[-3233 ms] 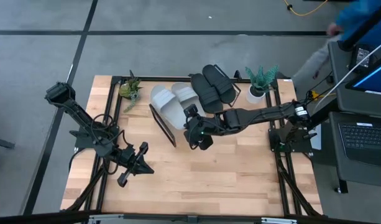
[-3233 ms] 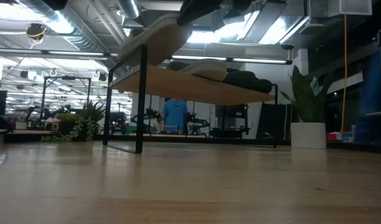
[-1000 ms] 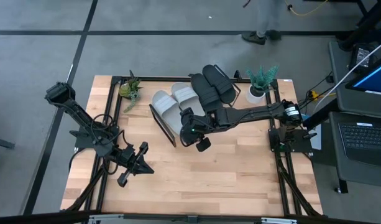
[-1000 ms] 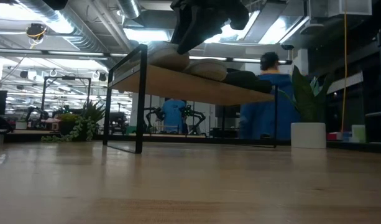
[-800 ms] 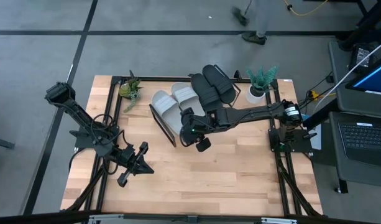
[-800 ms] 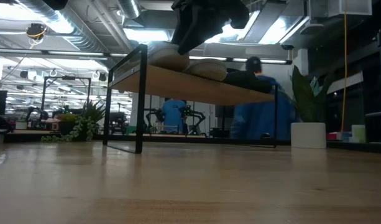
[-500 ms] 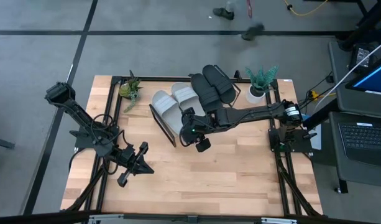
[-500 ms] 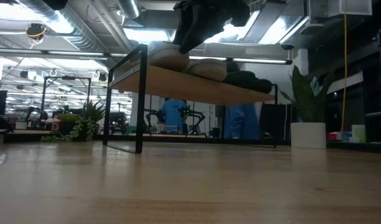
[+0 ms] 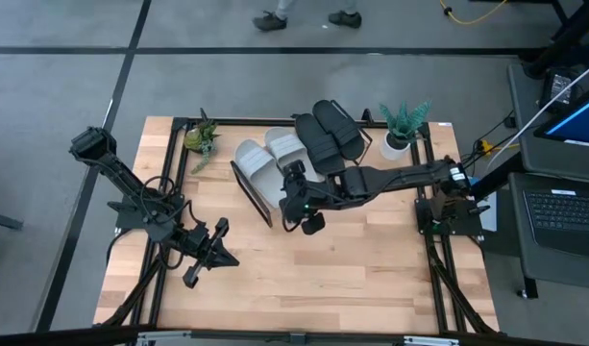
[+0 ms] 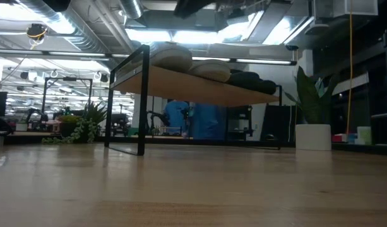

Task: Pick and place slides into the shelf
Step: Return to Home Position

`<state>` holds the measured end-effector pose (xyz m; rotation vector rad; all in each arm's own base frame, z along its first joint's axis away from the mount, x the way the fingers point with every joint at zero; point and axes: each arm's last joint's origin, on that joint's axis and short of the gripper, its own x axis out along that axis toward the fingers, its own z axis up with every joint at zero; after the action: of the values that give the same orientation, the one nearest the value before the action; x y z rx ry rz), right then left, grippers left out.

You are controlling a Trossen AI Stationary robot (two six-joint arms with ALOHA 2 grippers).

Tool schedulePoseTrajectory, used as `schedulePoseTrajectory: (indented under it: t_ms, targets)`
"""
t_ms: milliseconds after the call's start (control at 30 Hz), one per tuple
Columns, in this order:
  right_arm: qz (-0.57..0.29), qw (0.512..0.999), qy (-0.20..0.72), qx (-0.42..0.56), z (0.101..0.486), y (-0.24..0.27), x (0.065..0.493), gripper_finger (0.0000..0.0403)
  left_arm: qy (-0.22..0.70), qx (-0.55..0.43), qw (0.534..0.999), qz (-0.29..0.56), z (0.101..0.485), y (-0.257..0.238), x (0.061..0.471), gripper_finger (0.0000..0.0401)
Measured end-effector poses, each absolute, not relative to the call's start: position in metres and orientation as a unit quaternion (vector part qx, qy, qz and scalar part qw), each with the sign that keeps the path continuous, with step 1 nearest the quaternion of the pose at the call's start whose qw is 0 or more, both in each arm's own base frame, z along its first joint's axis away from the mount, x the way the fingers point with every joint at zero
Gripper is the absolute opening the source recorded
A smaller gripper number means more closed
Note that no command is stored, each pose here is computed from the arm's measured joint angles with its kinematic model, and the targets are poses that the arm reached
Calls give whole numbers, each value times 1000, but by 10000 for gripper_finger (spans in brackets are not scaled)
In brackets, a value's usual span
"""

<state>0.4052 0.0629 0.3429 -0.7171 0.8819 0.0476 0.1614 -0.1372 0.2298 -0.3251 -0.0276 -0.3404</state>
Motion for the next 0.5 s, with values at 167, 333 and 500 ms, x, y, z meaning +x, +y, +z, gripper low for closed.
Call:
schedulePoseTrajectory:
  t_ms: [167,333,500]
  targets:
    - [6,850,433,-300,357,72,395,149,-15,-161,974,-158,230,-137,162,0]
    - [-10,831,460,-312,362,75,386,20,-19,-147,978,-145,230,-133,165,0]
    - [-20,822,491,-290,358,77,378,6,-7,-125,985,-116,226,-124,172,0]
